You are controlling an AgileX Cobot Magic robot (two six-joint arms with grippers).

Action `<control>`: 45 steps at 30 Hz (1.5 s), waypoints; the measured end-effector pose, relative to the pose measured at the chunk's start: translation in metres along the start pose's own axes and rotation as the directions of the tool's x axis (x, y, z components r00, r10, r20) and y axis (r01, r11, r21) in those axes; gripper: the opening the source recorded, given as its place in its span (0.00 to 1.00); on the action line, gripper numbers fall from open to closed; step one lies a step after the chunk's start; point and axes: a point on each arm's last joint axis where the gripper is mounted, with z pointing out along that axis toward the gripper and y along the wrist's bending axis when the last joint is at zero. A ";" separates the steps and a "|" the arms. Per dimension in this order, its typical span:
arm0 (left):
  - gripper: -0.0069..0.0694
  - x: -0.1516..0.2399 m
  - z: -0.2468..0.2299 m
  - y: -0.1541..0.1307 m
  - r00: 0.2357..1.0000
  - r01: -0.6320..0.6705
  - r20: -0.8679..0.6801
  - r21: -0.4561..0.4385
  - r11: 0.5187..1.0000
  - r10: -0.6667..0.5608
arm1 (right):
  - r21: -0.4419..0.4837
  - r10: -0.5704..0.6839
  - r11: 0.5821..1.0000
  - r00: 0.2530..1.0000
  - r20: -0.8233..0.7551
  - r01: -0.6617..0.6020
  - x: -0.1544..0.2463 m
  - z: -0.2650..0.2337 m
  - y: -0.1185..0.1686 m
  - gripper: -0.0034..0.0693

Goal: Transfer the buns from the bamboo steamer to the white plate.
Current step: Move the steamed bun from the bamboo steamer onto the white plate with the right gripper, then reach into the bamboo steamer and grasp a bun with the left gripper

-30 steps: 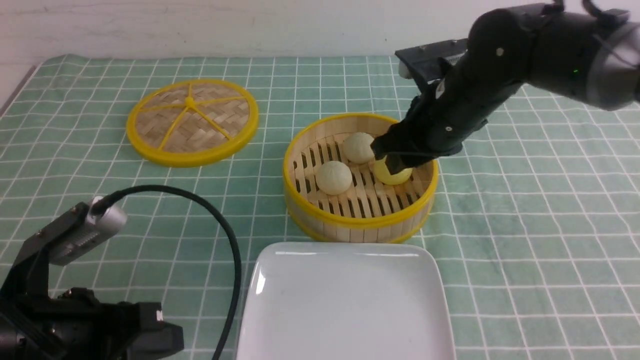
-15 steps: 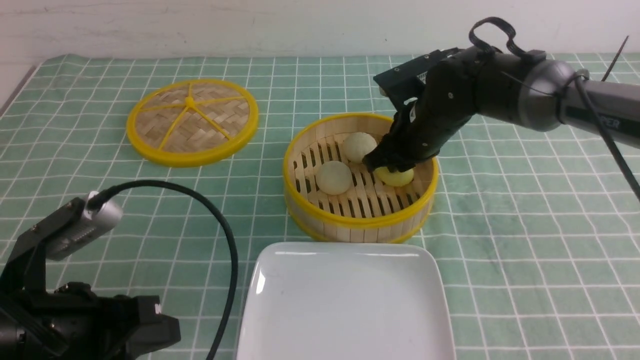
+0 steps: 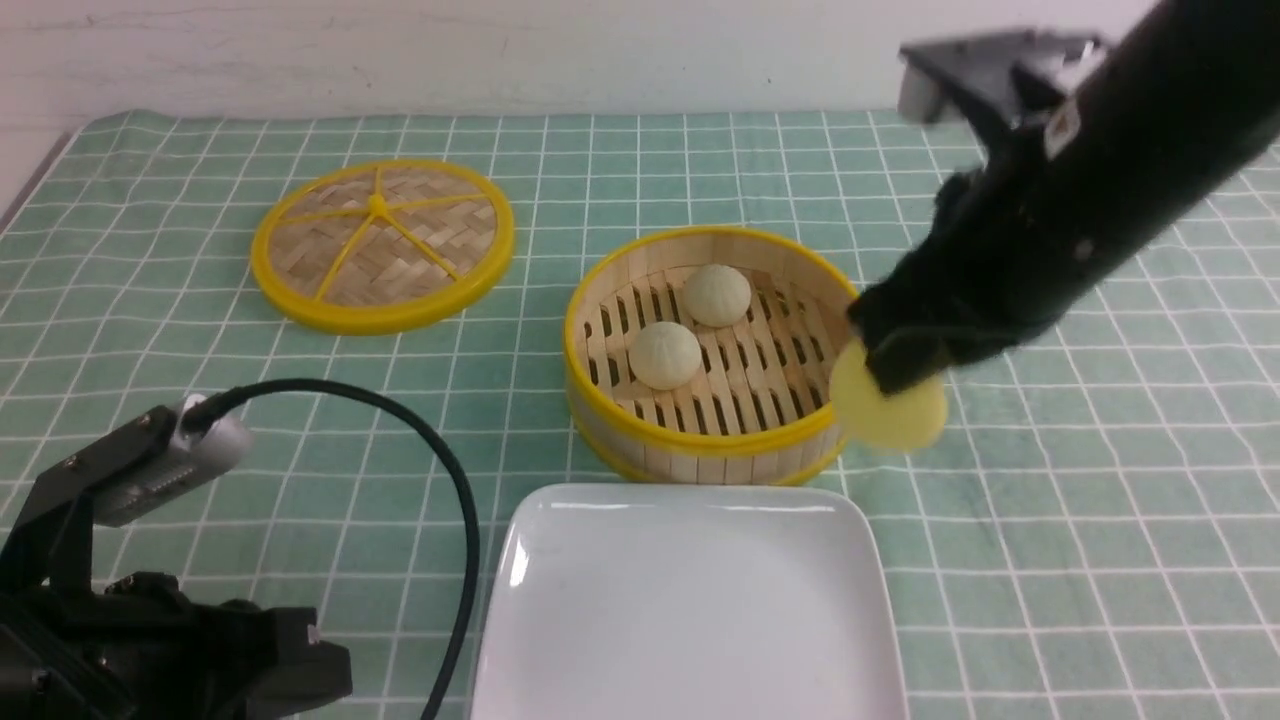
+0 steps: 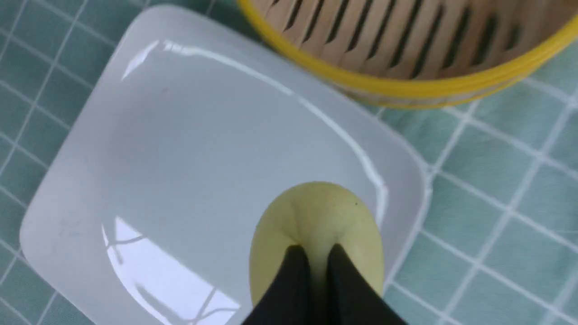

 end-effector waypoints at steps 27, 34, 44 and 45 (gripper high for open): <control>0.21 0.000 0.000 0.000 0.999 0.041 0.001 -0.003 0.999 -0.041 | 0.203 -0.177 0.965 0.984 0.027 0.168 0.023 -0.065 0.014 0.65; 0.22 -0.011 -0.004 -0.003 0.998 0.038 0.043 -0.008 0.999 -0.037 | 0.350 -0.075 0.936 0.993 0.088 0.039 0.094 -0.128 0.001 0.13; 0.09 -0.121 -0.022 -0.065 0.995 -0.095 0.048 0.111 0.989 0.090 | 0.369 -0.077 0.929 0.966 0.248 -0.021 0.215 -0.088 -0.035 0.03; 0.09 -0.132 -0.017 -0.076 0.992 -0.126 0.047 0.128 0.984 0.121 | 0.370 -0.086 0.929 0.963 0.256 -0.015 0.219 -0.082 -0.037 0.03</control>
